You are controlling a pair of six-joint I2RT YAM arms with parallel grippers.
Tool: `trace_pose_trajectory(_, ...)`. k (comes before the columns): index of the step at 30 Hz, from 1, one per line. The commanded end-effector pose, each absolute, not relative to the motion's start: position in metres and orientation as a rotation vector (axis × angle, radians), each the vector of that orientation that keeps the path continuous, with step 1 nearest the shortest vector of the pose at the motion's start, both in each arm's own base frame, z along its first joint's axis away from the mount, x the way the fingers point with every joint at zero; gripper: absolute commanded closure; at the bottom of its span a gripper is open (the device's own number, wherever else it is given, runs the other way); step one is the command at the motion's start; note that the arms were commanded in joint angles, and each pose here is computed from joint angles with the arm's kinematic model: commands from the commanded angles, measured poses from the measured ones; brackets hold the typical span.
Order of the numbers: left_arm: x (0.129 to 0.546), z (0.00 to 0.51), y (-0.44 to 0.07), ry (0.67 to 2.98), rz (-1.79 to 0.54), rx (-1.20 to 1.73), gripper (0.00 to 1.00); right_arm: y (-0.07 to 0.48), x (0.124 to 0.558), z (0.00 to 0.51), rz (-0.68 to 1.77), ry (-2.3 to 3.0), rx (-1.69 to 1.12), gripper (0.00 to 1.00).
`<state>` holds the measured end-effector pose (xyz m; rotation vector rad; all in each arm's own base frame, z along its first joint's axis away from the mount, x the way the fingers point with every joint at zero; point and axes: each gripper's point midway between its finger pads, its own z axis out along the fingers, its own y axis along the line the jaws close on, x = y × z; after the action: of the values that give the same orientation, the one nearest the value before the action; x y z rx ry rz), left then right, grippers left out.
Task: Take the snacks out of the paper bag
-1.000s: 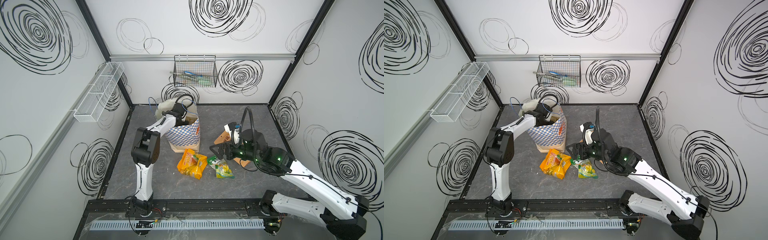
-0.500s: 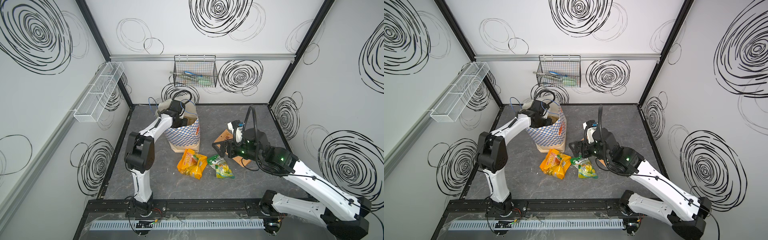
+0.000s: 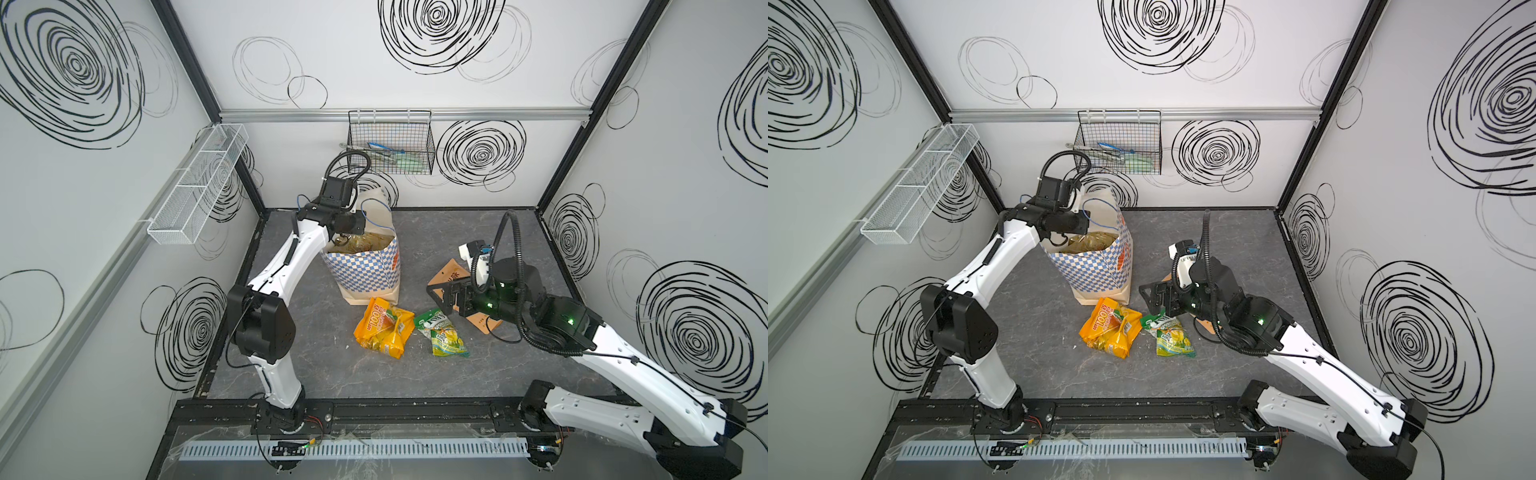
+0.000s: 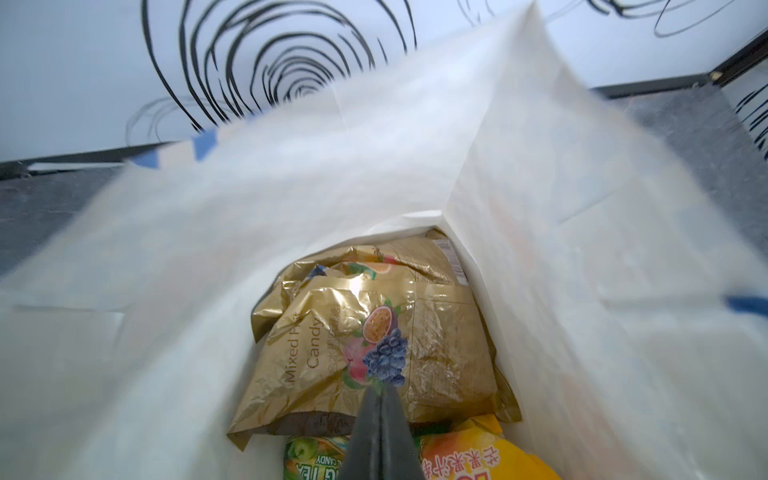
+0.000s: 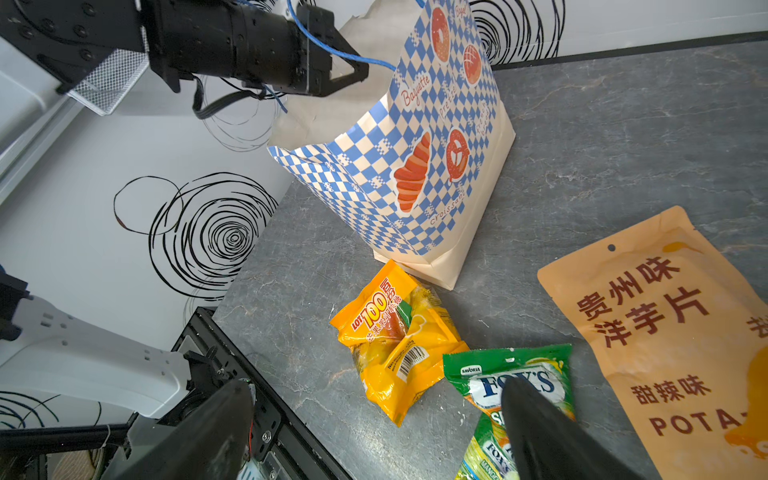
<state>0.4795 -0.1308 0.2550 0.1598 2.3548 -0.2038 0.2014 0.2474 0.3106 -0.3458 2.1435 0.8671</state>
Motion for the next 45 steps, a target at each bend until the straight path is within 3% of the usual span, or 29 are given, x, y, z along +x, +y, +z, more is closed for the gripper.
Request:
trace_pose_trajectory(1, 0.477, 0.299, -0.118, 2.275, -0.201, 0.120, 1.00, 0.244, 0.200, 0.318, 0.866, 2.114, -0.342, 0.03)
trace_pose_trajectory(7, 0.481, 0.299, -0.118, 2.281, -0.263, 0.123, 1.00, 0.245, 0.200, 0.319, 0.874, 2.110, -0.344, 0.03)
trace_pose_trajectory(8, 0.483, 0.291, -0.119, 2.304, -0.268, 0.128, 0.88, 0.246, 0.201, 0.319, 0.877, 2.110, -0.344, 0.03)
trace_pose_trajectory(11, 0.486, 0.264, -0.128, 2.369, -0.307, 0.152, 0.37, 0.247, 0.200, 0.318, 0.878, 2.114, -0.348, 0.03)
trace_pose_trajectory(16, 0.495, 0.230, -0.139, 2.405, -0.333, 0.156, 0.01, 0.246, 0.200, 0.318, 0.879, 2.112, -0.348, 0.03)
trace_pose_trajectory(28, 0.505, 0.129, -0.150, 2.598, -0.269, 0.196, 0.04, 0.240, 0.198, 0.319, 0.873, 2.103, -0.330, 0.03)
trace_pose_trajectory(45, 0.498, 0.038, -0.146, 2.772, -0.158, 0.239, 0.04, 0.242, 0.198, 0.319, 0.882, 2.104, -0.332, 0.03)
